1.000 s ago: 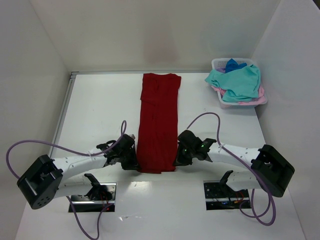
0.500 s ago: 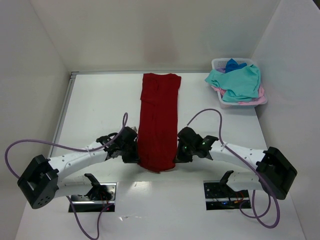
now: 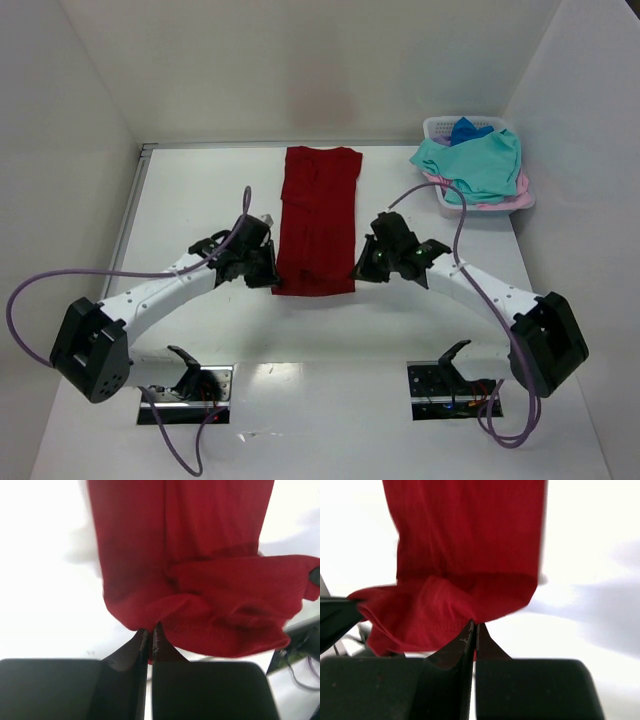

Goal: Fold and stack the t-shirts
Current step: Fold the folded rectangular tshirt in 1/3 of the way

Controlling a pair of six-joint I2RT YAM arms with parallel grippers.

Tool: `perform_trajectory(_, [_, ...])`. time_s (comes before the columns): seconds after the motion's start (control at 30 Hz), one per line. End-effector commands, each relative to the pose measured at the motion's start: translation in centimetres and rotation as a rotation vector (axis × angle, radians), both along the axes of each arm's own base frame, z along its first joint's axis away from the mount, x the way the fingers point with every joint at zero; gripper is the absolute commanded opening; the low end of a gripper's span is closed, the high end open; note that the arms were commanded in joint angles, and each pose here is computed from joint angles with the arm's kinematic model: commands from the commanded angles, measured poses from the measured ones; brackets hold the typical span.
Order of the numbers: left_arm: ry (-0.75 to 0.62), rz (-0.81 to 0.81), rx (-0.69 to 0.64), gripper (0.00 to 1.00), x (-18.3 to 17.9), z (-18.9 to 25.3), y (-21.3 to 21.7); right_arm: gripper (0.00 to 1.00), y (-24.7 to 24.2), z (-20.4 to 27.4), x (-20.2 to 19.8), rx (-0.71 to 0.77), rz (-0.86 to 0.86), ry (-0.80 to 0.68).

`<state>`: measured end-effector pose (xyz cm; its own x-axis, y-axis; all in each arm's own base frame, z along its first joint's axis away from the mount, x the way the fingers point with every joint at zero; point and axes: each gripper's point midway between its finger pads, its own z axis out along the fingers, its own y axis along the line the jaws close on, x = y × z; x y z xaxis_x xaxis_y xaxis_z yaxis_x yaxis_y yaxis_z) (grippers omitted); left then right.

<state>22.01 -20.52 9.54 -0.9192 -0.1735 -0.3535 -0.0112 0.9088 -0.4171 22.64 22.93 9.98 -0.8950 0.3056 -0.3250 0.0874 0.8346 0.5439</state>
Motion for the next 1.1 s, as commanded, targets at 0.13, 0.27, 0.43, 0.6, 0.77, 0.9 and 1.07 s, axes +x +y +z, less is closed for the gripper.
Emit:
perform_trajectory(0.13, [-0.080,-0.050,-0.037,0.00,6.1,1.9,-0.5,0.00,-0.1,2.6,6.5,-0.030,0.002,-0.128])
perform_trajectory(0.27, [-0.077,-0.069,-0.048,0.00,8.4,1.1,-0.8,0.00,0.3,1.8,8.6,-0.047,-0.003,-0.124])
perform_trajectory(0.43, [-0.100,-0.047,-0.071,0.00,12.3,1.1,-0.2,0.00,0.3,1.4,11.9,-0.043,-0.030,-0.138])
perform_trajectory(0.6, [-0.142,-0.075,-0.071,0.00,15.7,1.5,-0.4,0.00,-0.6,1.3,14.7,-0.067,-0.038,-0.164])
perform_trajectory(0.77, [-0.128,-0.099,-0.105,0.00,18.0,0.9,-0.9,0.00,-1.3,1.1,17.4,-0.071,-0.057,-0.176])
perform_trajectory(0.9, [-0.136,-0.098,-0.118,0.00,19.3,0.7,-0.6,0.00,-1.3,0.9,19.1,-0.066,-0.064,-0.189])
perform_trajectory(1.07, [-0.130,-0.101,-0.134,0.00,20.6,0.3,-0.9,0.00,-0.1,0.6,21.1,-0.043,-0.039,-0.201])
